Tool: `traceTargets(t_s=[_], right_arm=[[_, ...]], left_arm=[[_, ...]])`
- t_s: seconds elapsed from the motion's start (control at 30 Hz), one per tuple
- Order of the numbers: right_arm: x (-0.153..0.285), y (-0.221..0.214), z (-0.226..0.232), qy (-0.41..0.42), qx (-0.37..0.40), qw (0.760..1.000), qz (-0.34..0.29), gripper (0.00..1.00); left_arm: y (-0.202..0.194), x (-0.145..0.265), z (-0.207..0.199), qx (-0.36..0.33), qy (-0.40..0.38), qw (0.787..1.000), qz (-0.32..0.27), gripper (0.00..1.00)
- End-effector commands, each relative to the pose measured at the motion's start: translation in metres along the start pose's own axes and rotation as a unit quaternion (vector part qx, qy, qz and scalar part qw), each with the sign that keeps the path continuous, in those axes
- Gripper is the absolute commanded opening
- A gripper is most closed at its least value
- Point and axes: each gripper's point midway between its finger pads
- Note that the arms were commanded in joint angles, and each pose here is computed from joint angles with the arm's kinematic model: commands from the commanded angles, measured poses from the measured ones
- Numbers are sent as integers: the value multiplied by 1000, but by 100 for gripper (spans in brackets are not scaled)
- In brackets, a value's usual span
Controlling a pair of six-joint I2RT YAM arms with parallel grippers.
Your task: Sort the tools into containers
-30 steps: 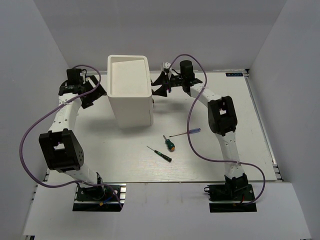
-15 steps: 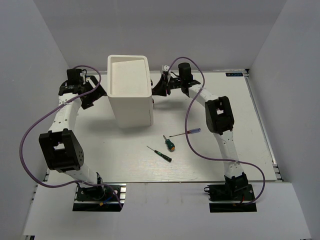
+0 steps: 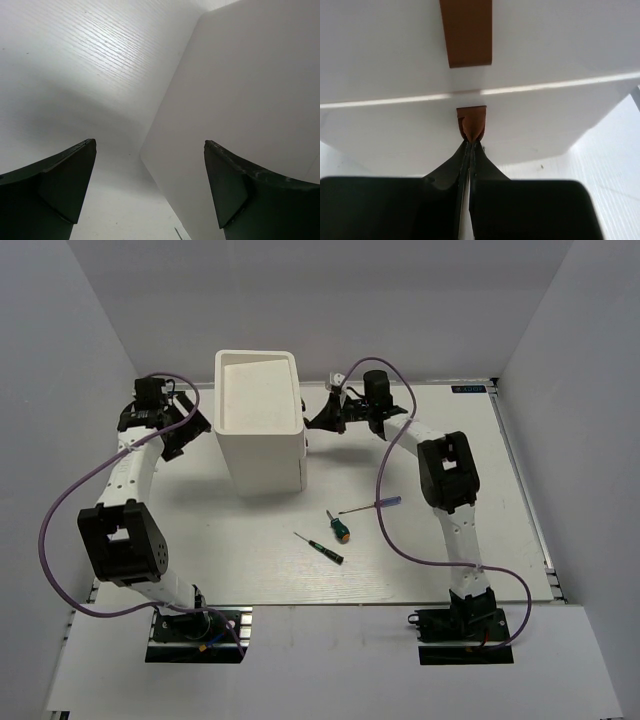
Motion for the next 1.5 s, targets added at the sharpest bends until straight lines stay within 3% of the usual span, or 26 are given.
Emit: traceTargets(t_s=[0.0, 0.2, 0.47, 0.53, 0.63, 0.67, 0.73, 0.8, 0.87, 0.9, 0.93, 0.97, 1.0, 1.03, 1.07, 1.13, 1.23, 1.3, 1.37, 1.47], right_arm=[[28, 12, -28, -82, 25, 996, 38, 0], [86, 9, -46, -179, 23, 978, 100, 0], [119, 4, -13, -187, 6, 973, 136, 0], [120, 8, -8, -176, 2, 976, 126, 0], [116, 28, 4, -141, -14, 986, 90, 66], [116, 33, 6, -134, -16, 987, 86, 90], [118, 36, 17, -120, -35, 988, 96, 91], [127, 41, 12, -132, -32, 984, 112, 91], [137, 40, 31, -108, -48, 987, 109, 87], [147, 43, 33, -104, -33, 988, 107, 77], [157, 34, 44, -85, -21, 990, 115, 65], [162, 35, 64, -46, 2, 993, 108, 43], [167, 28, 91, -18, -38, 992, 121, 0], [168, 29, 101, -1, -25, 992, 128, 0], [175, 22, 118, 41, 46, 988, 144, 0], [187, 12, 153, 93, 26, 979, 181, 10], [193, 2, 174, 130, 31, 971, 199, 32], [194, -11, 181, 135, 36, 967, 215, 46], [194, -26, 185, 127, 51, 963, 234, 50], [192, -40, 183, 121, 76, 953, 266, 52]], left_arm=[[26, 39, -4, 23, -1, 997, -70, 99], [34, 51, 0, 41, 7, 994, -99, 99], [39, 84, 1, 48, -8, 989, -140, 99], [44, 92, -6, 19, -31, 987, -156, 99], [33, 101, -34, -45, -114, 982, -141, 99], [27, 112, -60, -97, -185, 968, -137, 98], [24, 128, -76, -135, -235, 953, -137, 91], [21, 152, -91, -175, -286, 929, -155, 81], [14, 164, -102, -203, -311, 916, -152, 58], [8, 168, -105, -218, -320, 910, -148, 46], [-1, 172, -109, -226, -342, 903, -132, 27], [-10, 177, -119, -237, -363, 893, -121, 18], [-17, 171, -120, -240, -373, 890, -106, 13], [-35, 168, -125, -242, -396, 883, -69, 8], [-45, 160, -123, -243, -399, 883, -48, 8], [-74, 153, -128, -250, -416, 874, -5, 9], [-110, 151, -134, -272, -418, 866, 37, 25], [-142, 142, -131, -297, -401, 863, 79, 43], [-156, 144, -131, -311, -391, 861, 91, 59], [-176, 142, -130, -335, -368, 862, 101, 70]])
Point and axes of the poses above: each gripper's point midway between its finger pads, its own x axis back along the fingers, its own z axis along the line the jaws close on, y = z × x, and after that the axes turned 9 degrees about x, right-handed
